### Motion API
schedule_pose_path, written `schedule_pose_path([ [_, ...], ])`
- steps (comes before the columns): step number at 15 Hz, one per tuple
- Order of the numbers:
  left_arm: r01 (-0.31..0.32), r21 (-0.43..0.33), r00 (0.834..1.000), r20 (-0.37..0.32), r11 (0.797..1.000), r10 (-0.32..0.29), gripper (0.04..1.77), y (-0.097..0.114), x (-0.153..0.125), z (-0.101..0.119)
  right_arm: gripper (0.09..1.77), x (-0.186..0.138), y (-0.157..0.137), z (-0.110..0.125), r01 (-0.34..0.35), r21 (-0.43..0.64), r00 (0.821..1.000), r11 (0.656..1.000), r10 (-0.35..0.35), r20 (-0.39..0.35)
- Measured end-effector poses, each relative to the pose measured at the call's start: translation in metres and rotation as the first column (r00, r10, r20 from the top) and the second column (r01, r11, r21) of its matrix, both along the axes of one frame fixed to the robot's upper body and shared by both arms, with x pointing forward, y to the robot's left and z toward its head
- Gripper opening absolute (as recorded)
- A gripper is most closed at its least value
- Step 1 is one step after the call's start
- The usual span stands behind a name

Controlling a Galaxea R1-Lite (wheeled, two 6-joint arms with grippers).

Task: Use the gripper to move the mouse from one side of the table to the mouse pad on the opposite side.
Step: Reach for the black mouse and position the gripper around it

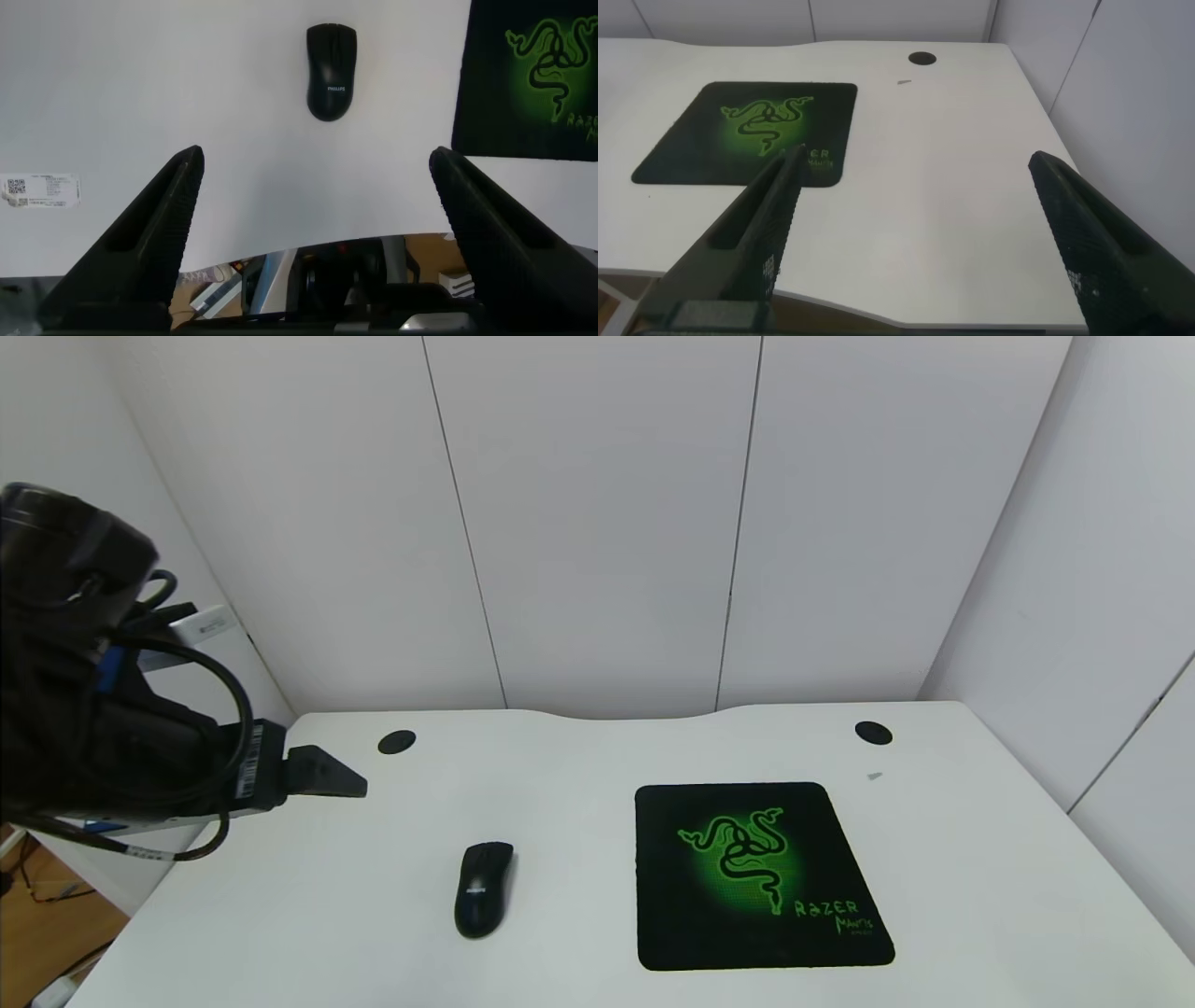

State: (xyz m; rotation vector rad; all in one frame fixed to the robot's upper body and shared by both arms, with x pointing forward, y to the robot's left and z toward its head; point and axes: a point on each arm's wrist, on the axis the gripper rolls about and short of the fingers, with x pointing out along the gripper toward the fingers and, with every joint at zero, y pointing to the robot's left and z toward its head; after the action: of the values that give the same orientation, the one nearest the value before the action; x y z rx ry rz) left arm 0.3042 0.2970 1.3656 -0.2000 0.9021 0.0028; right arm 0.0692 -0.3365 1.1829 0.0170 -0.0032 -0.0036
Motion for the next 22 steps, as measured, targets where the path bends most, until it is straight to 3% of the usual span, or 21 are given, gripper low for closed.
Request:
schedule_pose_path([
  [6, 0.003, 0.018, 0.994, -0.108, 1.000, -0.001, 1.72, -0.034, 0.038, -0.026, 1.71, 0.000, 0.000, 0.000, 0.000, 0.000, 1.000, 1.000, 0.000, 0.000],
  [9, -0.024, 0.044, 0.988, -0.148, 0.999, 0.030, 1.72, -0.046, 0.054, -0.044, 1.71, 0.000, 0.000, 0.000, 0.000, 0.000, 1.000, 1.000, 0.000, 0.000],
  [15, -0.007, 0.075, 0.976, -0.218, 0.997, 0.023, 1.72, -0.063, 0.074, -0.080, 1.71, 0.000, 0.000, 0.000, -0.001, 0.000, 1.000, 1.000, 0.001, 0.000],
  [22, -0.007, 0.066, 0.977, -0.213, 0.998, 0.021, 1.72, -0.072, 0.094, -0.132, 1.71, 0.000, 0.000, 0.000, -0.001, 0.000, 1.000, 1.000, 0.001, 0.000],
])
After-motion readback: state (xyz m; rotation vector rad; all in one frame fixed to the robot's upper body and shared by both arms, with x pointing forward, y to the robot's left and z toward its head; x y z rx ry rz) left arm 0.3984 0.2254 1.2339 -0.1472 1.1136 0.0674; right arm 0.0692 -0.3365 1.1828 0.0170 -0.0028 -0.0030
